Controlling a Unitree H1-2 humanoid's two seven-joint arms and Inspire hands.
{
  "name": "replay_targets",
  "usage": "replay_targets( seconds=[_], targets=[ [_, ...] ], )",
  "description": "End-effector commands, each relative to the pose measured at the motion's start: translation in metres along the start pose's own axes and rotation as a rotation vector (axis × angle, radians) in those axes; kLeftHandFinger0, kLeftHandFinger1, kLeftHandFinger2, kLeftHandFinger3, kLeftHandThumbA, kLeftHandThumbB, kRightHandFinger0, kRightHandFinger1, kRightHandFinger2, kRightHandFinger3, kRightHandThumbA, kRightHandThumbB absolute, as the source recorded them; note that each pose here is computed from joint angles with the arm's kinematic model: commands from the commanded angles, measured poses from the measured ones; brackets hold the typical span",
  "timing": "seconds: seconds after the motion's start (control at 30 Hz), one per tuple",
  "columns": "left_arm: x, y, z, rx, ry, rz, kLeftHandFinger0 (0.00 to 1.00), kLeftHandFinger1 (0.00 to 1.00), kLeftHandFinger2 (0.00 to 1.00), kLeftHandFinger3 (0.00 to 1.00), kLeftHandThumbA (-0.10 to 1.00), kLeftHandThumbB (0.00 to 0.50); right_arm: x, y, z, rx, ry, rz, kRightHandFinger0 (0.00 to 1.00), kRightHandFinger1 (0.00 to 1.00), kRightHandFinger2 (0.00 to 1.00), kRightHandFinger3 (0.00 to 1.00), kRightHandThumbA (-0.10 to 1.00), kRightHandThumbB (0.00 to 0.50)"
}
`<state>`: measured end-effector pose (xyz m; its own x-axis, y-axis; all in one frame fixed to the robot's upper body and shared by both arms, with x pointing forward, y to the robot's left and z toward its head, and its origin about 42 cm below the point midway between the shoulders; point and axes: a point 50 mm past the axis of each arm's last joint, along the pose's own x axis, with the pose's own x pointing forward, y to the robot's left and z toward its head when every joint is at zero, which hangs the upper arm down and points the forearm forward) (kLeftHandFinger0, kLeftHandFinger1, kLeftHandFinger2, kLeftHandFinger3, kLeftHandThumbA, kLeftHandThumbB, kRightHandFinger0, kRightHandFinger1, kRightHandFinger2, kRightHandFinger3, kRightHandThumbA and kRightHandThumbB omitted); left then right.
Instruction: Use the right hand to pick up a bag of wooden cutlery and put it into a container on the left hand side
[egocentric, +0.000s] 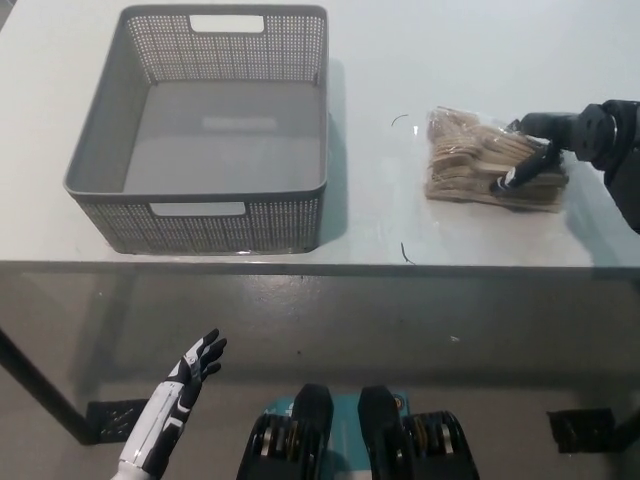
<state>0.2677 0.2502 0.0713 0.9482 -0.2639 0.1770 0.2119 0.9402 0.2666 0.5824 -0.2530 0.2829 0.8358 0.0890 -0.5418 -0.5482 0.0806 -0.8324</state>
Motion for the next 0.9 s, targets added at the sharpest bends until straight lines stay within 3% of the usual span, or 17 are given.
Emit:
replay_targets(
  seconds=[0.0,0.13,0.23,0.27,0.33,0.47,0.5,0.57,0.6,0.63,0.67,0.7,0.73,0.77,0.8,0.83,0.87],
  targets=[
    [0.009,0.007,0.010,0.025,-0.072,-0.017,1.00,1.00,1.00,1.00,1.00,0.347,-0.014,-0.046,0.027,-0.009,-0.065,-0.104,1.00,1.00,1.00,1.00,0.77,0.500],
    [0.012,0.009,0.012,0.030,-0.080,-0.016,1.00,1.00,1.00,1.00,1.00,0.345,-0.013,-0.045,0.031,-0.013,-0.058,-0.089,1.00,1.00,1.00,1.00,0.70,0.500],
    [0.012,0.009,0.012,0.030,-0.083,-0.016,1.00,1.00,1.00,1.00,1.00,0.348,-0.012,-0.043,0.031,-0.007,-0.077,-0.052,1.00,1.00,1.00,1.00,0.50,0.415],
    [0.014,0.011,0.013,0.034,-0.087,-0.013,1.00,1.00,1.00,1.00,1.00,0.347,-0.012,-0.042,0.031,-0.001,-0.078,-0.037,1.00,1.00,1.00,1.00,0.49,0.416],
    [0.015,0.012,0.013,0.034,-0.087,-0.011,1.00,1.00,1.00,1.00,1.00,0.340,-0.010,-0.038,0.030,0.004,-0.024,0.005,1.00,1.00,1.00,1.00,0.52,0.495],
    [0.014,0.013,0.013,0.034,-0.086,-0.007,1.00,1.00,1.00,1.00,1.00,0.360,-0.005,-0.027,0.026,-0.010,0.005,0.037,1.00,1.00,1.00,1.00,0.55,0.500],
    [0.015,0.013,0.013,0.033,-0.087,-0.006,1.00,1.00,1.00,1.00,1.00,0.357,-0.005,-0.024,0.023,-0.041,0.013,0.054,1.00,1.00,1.00,1.00,0.51,0.460],
    [0.015,0.013,0.013,0.031,-0.089,-0.004,1.00,1.00,1.00,1.00,1.00,0.358,-0.003,-0.021,0.020,-0.038,0.026,0.053,0.84,0.96,1.00,1.00,0.40,0.426],
    [0.016,0.014,0.014,0.034,-0.090,-0.005,1.00,1.00,1.00,1.00,1.00,0.359,-0.001,-0.018,0.018,-0.026,0.028,0.002,0.30,0.43,0.59,0.81,0.10,0.321],
    [0.016,0.014,0.014,0.037,-0.090,-0.004,1.00,1.00,1.00,1.00,1.00,0.366,0.001,-0.014,0.014,-0.009,-0.011,-0.084,0.16,0.29,0.41,0.53,-0.06,0.269],
    [0.018,0.015,0.014,0.039,-0.093,-0.005,1.00,1.00,1.00,1.00,1.00,0.368,0.002,-0.012,0.010,0.006,-0.031,-0.150,0.16,0.23,0.27,0.27,-0.10,0.179],
    [0.018,0.015,0.014,0.039,-0.094,-0.004,1.00,1.00,1.00,1.00,1.00,0.368,0.002,-0.010,0.007,0.014,-0.040,-0.204,0.17,0.21,0.23,0.22,-0.10,0.157],
    [0.019,0.015,0.015,0.038,-0.096,-0.006,1.00,1.00,1.00,1.00,1.00,0.370,0.002,-0.010,0.004,0.050,-0.055,-0.268,0.04,0.04,0.04,0.20,-0.10,0.109],
    [0.019,0.015,0.015,0.036,-0.097,-0.008,1.00,1.00,1.00,1.00,1.00,0.372,0.002,-0.010,0.002,0.090,-0.068,-0.307,0.00,0.04,0.17,0.52,-0.10,0.111],
    [0.019,0.016,0.015,0.035,-0.097,-0.008,1.00,1.00,1.00,1.00,1.00,0.378,0.001,-0.010,0.001,0.103,-0.074,-0.338,0.00,0.09,0.31,0.72,-0.10,0.105],
    [0.018,0.016,0.015,0.036,-0.097,-0.008,1.00,1.00,1.00,1.00,1.00,0.380,0.001,-0.010,-0.001,0.120,-0.082,-0.381,0.00,0.33,0.64,0.97,-0.10,0.091],
    [0.019,0.017,0.015,0.041,-0.097,-0.008,1.00,1.00,1.00,1.00,1.00,0.373,0.000,-0.010,-0.003,0.144,-0.093,-0.416,0.00,0.51,0.89,1.00,-0.10,0.139]
  ],
)
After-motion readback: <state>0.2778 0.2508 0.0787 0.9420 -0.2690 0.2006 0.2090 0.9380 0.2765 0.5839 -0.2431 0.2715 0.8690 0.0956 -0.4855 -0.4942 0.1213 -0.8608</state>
